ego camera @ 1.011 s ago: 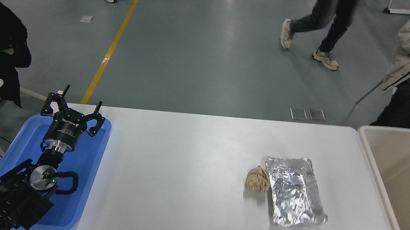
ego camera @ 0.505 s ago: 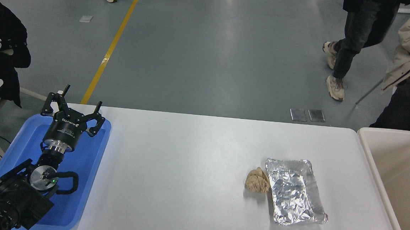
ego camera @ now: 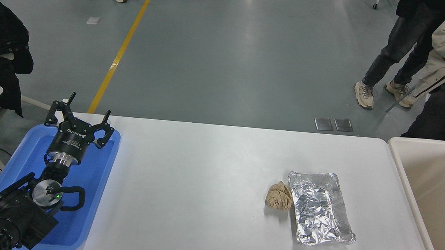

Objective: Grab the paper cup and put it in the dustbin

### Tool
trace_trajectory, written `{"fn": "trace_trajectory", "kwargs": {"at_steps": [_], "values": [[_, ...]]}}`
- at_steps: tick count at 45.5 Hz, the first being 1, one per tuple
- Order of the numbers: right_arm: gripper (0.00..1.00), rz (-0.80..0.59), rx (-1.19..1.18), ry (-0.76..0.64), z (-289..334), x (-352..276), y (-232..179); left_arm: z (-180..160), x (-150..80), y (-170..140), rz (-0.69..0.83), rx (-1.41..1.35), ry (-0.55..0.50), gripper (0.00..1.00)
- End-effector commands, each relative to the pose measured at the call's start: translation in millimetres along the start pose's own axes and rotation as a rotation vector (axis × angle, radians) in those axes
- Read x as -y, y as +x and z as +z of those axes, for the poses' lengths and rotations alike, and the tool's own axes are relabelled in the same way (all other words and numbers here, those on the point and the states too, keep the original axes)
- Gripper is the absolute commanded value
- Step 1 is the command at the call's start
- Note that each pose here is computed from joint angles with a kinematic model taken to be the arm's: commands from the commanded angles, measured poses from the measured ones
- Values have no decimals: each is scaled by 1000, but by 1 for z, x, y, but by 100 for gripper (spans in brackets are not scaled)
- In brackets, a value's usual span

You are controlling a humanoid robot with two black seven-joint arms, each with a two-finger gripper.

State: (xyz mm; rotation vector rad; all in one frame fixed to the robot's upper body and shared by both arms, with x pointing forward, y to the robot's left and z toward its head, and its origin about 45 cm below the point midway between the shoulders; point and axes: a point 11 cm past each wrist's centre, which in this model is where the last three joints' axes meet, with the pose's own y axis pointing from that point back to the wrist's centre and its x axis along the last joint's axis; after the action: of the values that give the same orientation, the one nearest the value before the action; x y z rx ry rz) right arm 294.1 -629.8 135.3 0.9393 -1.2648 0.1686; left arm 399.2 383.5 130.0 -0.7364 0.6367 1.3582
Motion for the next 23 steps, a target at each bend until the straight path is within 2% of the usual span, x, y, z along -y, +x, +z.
{"fn": "trace_trajectory", "kwargs": {"at_steps": [1,2,3,12,23], "values": [[88,16,29,-4,2,0,-6,0,0,0,0,0,0,100],[98,19,29,-4,2,0,-6,0,0,0,0,0,0,100],[100,20,32,-4,2,0,-5,0,0,0,0,0,0,100],[100,3,49,9,-6,0,-6,0,0,0,0,0,0,100],[100,36,95,71,-42,1,22,0,0,0,0,0,0,100]]}}
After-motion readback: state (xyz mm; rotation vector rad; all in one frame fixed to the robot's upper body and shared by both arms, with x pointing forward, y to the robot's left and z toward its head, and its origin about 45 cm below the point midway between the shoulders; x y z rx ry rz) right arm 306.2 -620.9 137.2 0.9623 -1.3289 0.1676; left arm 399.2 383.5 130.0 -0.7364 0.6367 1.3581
